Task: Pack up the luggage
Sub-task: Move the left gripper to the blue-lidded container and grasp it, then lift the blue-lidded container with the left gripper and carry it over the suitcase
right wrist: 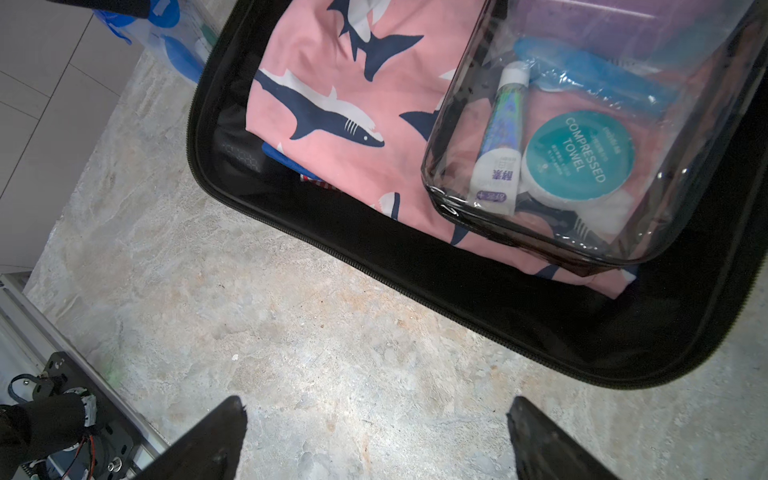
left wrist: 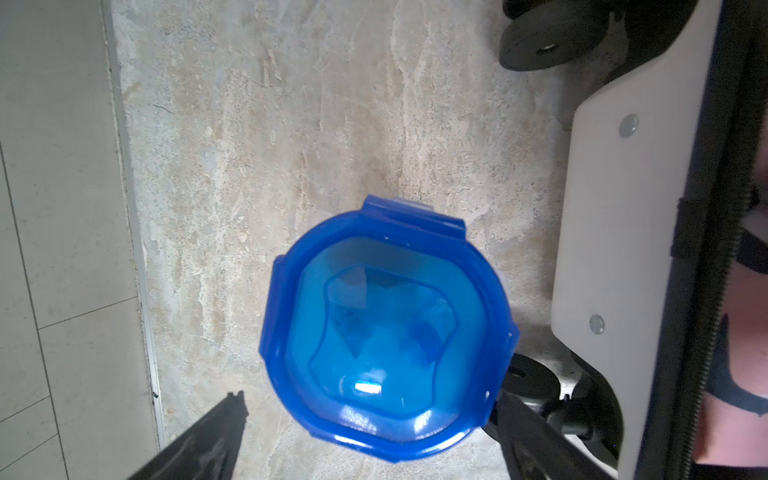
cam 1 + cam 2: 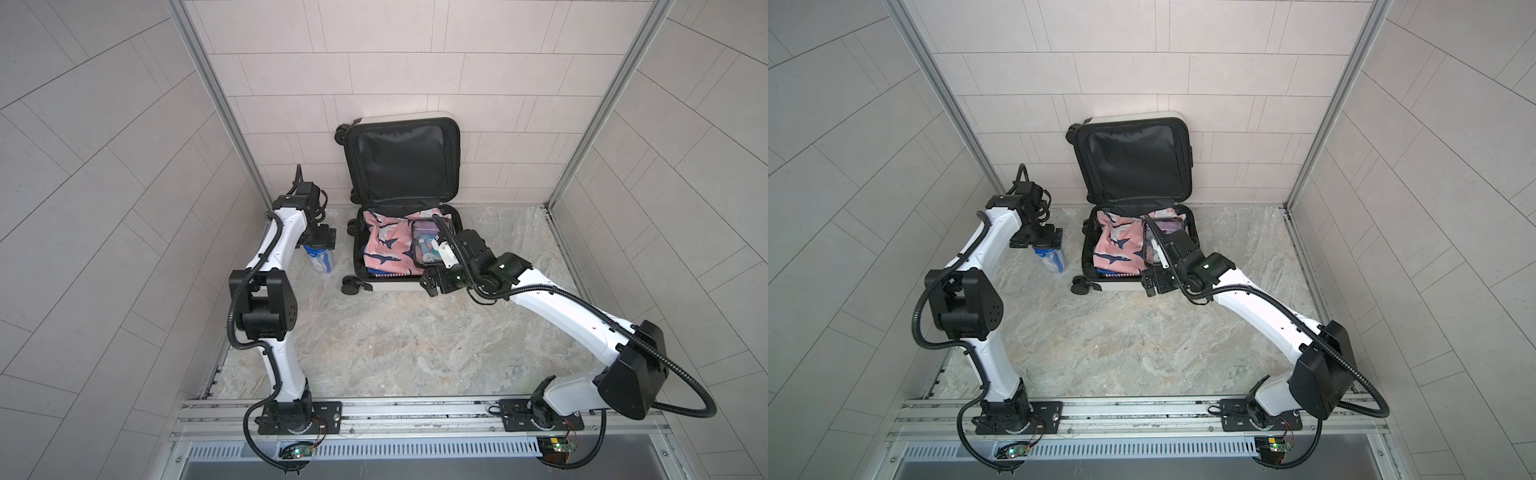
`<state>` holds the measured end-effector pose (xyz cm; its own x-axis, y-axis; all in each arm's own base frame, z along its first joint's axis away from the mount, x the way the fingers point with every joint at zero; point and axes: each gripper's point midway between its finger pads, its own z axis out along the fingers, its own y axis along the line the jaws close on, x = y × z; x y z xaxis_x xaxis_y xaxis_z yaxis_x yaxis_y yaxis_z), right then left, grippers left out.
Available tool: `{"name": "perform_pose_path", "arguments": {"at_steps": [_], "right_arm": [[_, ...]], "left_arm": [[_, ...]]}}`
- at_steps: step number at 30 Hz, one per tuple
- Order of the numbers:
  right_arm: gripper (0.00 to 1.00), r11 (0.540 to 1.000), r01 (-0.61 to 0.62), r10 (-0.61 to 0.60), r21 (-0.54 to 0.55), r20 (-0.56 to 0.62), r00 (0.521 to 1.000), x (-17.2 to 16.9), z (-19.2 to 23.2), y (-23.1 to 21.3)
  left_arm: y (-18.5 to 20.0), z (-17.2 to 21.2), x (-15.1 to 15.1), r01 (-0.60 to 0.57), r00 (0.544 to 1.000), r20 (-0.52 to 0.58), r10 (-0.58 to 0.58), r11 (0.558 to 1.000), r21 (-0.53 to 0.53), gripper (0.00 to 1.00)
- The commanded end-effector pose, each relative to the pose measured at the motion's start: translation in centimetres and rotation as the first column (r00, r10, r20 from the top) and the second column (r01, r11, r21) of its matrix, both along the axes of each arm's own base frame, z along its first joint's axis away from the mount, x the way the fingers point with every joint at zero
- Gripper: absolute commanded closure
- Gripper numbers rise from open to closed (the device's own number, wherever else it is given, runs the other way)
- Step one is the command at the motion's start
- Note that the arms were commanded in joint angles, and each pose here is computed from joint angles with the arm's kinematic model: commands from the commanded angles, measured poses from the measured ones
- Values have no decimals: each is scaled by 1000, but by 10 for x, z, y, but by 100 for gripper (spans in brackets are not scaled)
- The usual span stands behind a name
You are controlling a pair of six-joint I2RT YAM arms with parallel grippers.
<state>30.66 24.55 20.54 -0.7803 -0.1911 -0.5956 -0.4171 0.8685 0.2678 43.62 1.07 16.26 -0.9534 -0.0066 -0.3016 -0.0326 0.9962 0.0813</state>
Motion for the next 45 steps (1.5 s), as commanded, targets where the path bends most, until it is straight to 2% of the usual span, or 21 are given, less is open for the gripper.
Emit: {"name": "perform_pose_path", "arguments": {"at_steps": [1,18,30,36,45], "right_arm": [[0,1000,-6,6,20,1,1000,-2,7,4],[1,1000,9,-9,16,-6,1000,-2,7,2],[1,1000,29,-29,11,-14,999,-3,2,-1],[1,999,38,-38,2,-7,999,-3,2,-5],[1,998,59,-59,1,16,998,2,10,-9]], "left_arm": [[0,-4,0,22,1000,-19,-22,1000,0,0],[-6,-34,18,48,994,-96,-50,998,-30,0],[-10,-31,19,49,994,-98,-54,998,-48,24],[-11,-8,16,36,998,-52,-38,998,-54,34],[-26,67,4,38,993,120,-20,989,-146,41]]}}
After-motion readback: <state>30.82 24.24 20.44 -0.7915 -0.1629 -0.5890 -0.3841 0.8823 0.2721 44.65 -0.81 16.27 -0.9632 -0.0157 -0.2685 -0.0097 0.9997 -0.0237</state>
